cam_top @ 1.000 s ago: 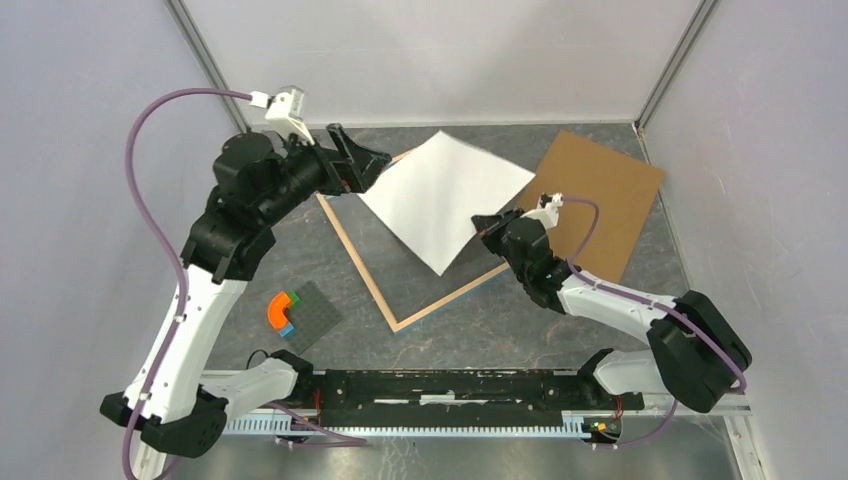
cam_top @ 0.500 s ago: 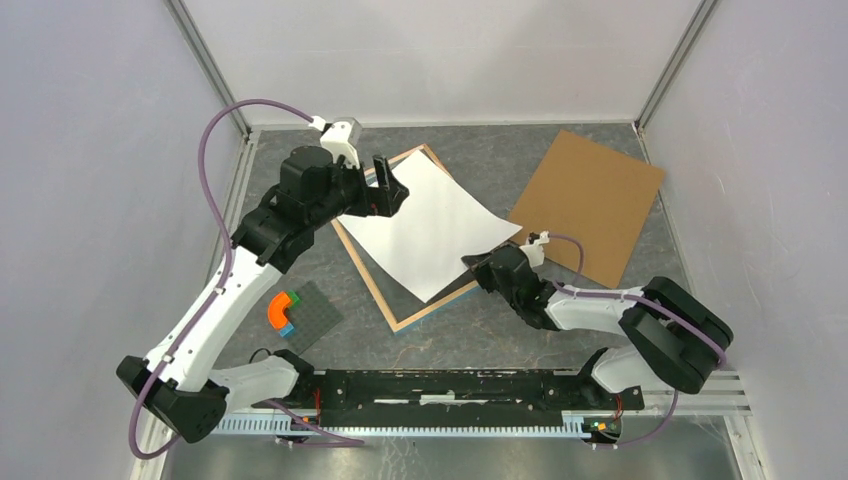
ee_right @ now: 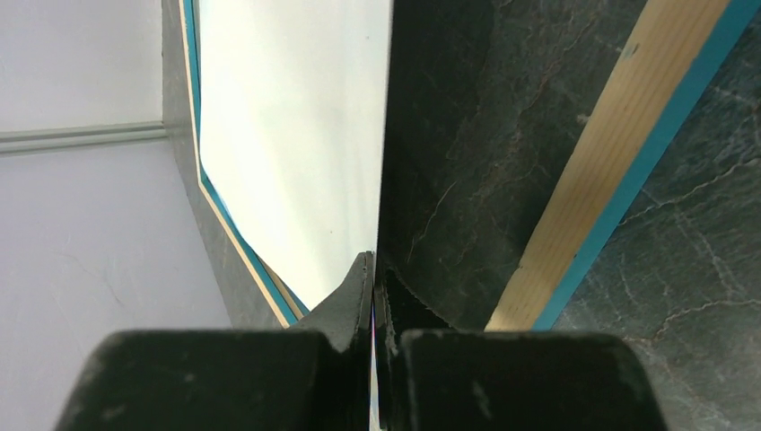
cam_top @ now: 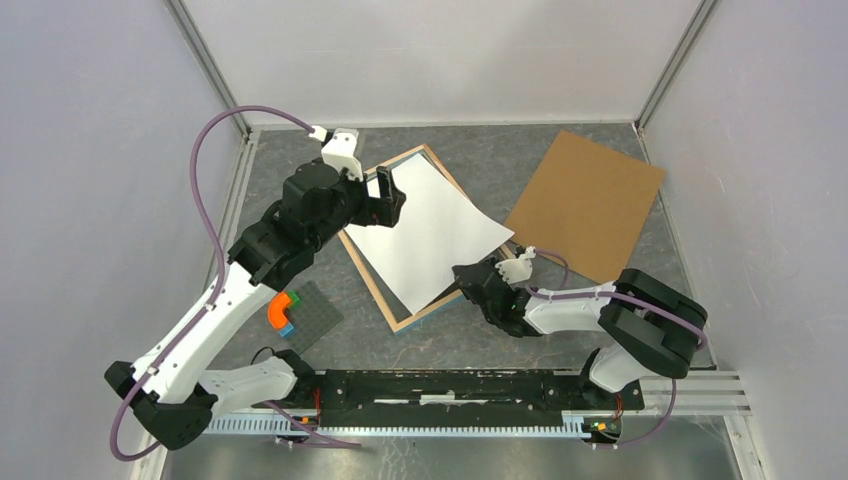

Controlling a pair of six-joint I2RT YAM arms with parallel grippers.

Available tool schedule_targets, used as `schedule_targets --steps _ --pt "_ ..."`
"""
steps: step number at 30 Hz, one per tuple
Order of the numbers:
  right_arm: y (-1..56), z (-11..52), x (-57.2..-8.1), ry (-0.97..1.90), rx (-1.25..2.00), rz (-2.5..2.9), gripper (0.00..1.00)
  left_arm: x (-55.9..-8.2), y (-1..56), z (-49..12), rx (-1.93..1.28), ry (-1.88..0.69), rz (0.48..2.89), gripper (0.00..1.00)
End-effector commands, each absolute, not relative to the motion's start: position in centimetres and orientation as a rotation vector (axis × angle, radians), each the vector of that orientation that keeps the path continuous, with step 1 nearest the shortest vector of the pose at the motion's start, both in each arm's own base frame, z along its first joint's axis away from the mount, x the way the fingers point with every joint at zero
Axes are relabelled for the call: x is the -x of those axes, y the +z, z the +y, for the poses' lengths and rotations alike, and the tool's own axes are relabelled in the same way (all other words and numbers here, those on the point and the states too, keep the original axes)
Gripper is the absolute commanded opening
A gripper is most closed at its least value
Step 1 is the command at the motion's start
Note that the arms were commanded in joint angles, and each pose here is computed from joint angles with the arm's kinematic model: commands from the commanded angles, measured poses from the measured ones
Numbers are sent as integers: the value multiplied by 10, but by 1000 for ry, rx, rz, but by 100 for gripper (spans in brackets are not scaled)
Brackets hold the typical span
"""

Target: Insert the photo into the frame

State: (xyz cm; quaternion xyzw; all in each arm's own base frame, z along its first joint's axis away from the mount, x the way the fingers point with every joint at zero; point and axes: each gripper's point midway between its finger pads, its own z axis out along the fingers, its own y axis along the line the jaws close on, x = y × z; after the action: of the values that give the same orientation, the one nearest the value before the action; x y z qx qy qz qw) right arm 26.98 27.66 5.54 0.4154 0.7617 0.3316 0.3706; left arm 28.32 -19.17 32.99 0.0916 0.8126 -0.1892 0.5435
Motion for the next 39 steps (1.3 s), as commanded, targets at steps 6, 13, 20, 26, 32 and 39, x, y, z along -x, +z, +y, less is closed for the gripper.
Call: schedule_targets --steps 6,13,20,26,32,39 --pt "73 259 -277 700 -1137 1797 0 -271 344 -185 -251 -364 1860 100" --pt "78 277 -280 703 -1136 1764 0 -265 348 -181 -238 -314 1839 100" --pt "76 301 -282 737 -1112 1804 0 -259 358 -174 -219 -289 1806 100" --pt "72 316 -271 773 -1086 1864 0 -257 359 -171 -220 -276 1798 100" --pt "66 320 -262 797 -1063 1915 0 -256 359 -172 -225 -280 1798 100" --pt "65 311 -265 781 -1063 1883 0 -258 358 -172 -226 -273 1800 100"
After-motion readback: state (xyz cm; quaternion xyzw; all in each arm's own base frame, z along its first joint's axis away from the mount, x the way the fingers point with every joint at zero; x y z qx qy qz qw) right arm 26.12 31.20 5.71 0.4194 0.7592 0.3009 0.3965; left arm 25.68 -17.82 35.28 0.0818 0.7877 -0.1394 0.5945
